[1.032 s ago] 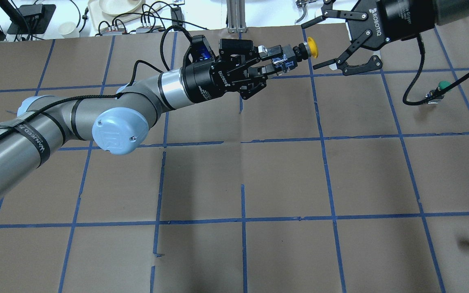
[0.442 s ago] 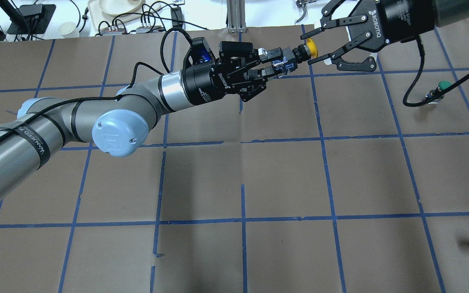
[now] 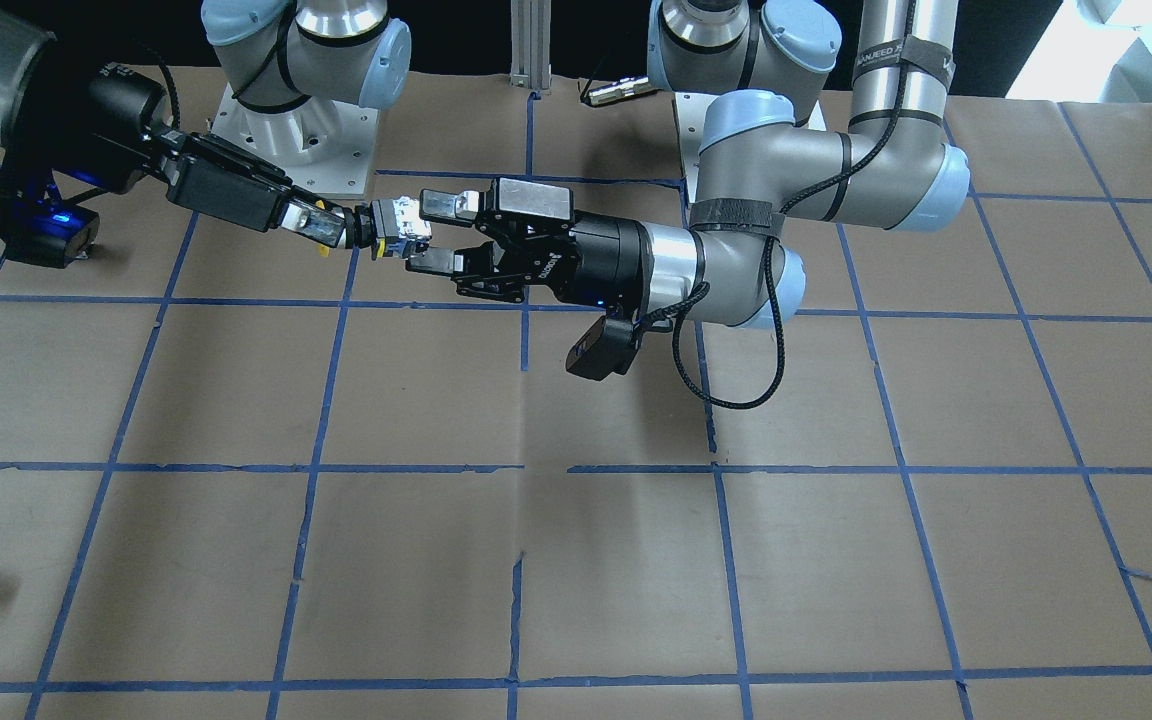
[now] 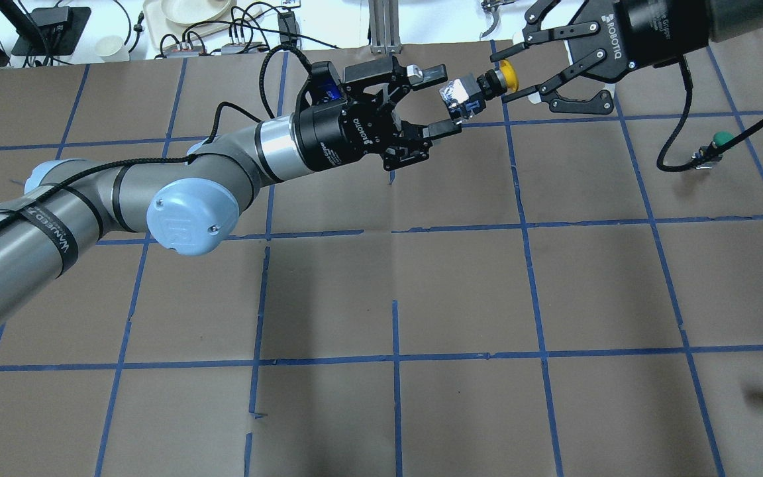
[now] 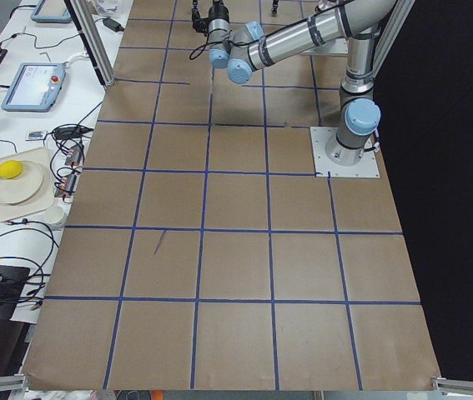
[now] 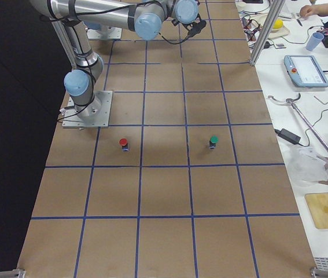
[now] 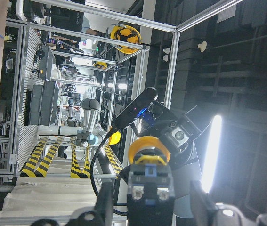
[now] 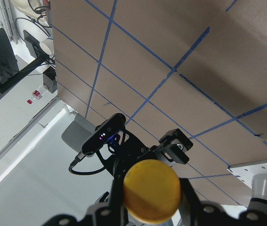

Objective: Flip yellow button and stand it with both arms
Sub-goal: 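Close the right gripper on the yellow cap while the left gripper opens and withdraws, then lower the yellow button upright with the right gripper onto the table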

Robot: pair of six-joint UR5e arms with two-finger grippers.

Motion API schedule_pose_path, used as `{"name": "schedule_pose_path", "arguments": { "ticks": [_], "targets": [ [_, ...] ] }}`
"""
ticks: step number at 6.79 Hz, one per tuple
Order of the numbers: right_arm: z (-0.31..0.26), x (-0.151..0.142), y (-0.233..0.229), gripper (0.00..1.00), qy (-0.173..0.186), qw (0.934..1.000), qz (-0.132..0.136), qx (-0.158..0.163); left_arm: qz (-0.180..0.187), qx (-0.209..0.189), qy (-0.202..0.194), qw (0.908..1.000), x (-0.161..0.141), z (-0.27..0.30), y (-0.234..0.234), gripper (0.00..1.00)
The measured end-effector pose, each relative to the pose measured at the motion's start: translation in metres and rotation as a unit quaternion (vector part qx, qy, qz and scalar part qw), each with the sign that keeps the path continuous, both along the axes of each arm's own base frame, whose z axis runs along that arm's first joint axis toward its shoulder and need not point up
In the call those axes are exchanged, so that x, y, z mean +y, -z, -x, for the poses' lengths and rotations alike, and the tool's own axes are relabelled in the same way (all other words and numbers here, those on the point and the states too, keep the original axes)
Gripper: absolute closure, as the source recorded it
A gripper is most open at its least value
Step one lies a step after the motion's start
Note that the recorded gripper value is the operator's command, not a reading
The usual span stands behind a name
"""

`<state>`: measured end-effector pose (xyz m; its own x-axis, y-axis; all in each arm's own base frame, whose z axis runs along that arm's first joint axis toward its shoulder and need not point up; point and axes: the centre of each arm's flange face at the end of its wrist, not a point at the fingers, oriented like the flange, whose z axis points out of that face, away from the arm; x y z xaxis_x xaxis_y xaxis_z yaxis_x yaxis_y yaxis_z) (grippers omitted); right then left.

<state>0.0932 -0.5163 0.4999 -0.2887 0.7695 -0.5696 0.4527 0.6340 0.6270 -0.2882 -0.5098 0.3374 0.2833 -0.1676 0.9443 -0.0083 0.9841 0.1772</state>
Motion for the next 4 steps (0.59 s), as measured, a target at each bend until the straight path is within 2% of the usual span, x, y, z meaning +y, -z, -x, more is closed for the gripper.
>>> {"name": "schedule_pose_path", "arguments": {
  "ticks": [1, 2, 3, 4],
  "targets": [
    [0.004, -0.002, -0.002, 0.65, -0.001, 0.9999, 0.004, 0.013, -0.013, -0.015, 0.013, 0.9997, 0.001, -0.003, -0.004, 0.00],
    [0.010, -0.003, -0.004, 0.65, -0.010, 0.9988, 0.011, 0.046, -0.031, -0.064, 0.036, 0.9969, 0.001, -0.017, -0.016, 0.00],
    [0.017, -0.003, -0.006, 0.66, -0.029, 0.9952, 0.024, 0.091, -0.048, -0.132, 0.046, 0.9890, 0.001, -0.043, -0.030, 0.00],
    [0.030, -0.002, -0.002, 0.69, -0.062, 0.9867, 0.047, 0.143, -0.058, -0.215, 0.047, 0.9737, 0.004, -0.065, -0.042, 0.00]
  ]
}}
